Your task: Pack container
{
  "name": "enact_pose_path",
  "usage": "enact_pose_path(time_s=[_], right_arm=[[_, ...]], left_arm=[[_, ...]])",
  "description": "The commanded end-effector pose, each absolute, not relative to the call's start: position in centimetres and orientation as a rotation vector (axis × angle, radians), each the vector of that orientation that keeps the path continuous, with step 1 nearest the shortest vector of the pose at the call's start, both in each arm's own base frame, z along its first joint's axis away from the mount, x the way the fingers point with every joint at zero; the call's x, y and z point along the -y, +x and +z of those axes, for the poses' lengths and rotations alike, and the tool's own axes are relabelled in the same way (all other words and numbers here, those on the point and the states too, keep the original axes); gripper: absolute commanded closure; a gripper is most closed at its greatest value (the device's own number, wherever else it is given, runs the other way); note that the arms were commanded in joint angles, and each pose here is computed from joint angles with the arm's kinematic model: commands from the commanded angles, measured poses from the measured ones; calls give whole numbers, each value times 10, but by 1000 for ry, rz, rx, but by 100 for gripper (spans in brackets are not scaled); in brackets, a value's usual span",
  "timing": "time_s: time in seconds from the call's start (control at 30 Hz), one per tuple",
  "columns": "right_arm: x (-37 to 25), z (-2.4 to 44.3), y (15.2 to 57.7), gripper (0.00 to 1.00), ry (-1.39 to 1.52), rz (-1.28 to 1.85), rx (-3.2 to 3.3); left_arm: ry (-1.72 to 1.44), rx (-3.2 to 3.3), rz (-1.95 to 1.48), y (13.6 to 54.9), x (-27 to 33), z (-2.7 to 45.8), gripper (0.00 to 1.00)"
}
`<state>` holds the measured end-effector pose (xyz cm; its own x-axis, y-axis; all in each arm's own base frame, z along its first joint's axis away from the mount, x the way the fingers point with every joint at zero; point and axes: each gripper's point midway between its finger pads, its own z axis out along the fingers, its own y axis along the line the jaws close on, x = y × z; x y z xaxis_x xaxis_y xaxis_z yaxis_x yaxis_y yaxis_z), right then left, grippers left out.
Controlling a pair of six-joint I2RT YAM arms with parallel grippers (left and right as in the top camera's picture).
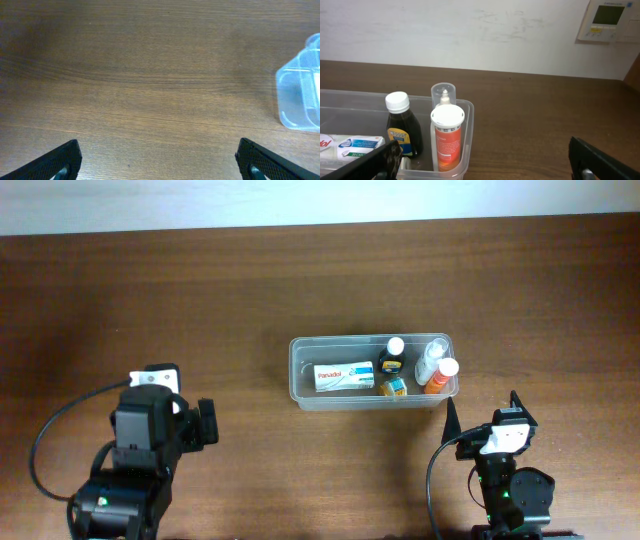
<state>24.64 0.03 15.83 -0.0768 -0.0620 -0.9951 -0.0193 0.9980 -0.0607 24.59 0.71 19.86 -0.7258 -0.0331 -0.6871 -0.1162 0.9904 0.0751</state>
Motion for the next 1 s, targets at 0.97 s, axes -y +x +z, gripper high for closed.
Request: enact_pose_path(time_s=[0.97], right_arm=[[-5, 156, 246, 2, -86, -22, -1648]], left_arm=[[-189, -1645, 22, 242, -15, 161, 0]])
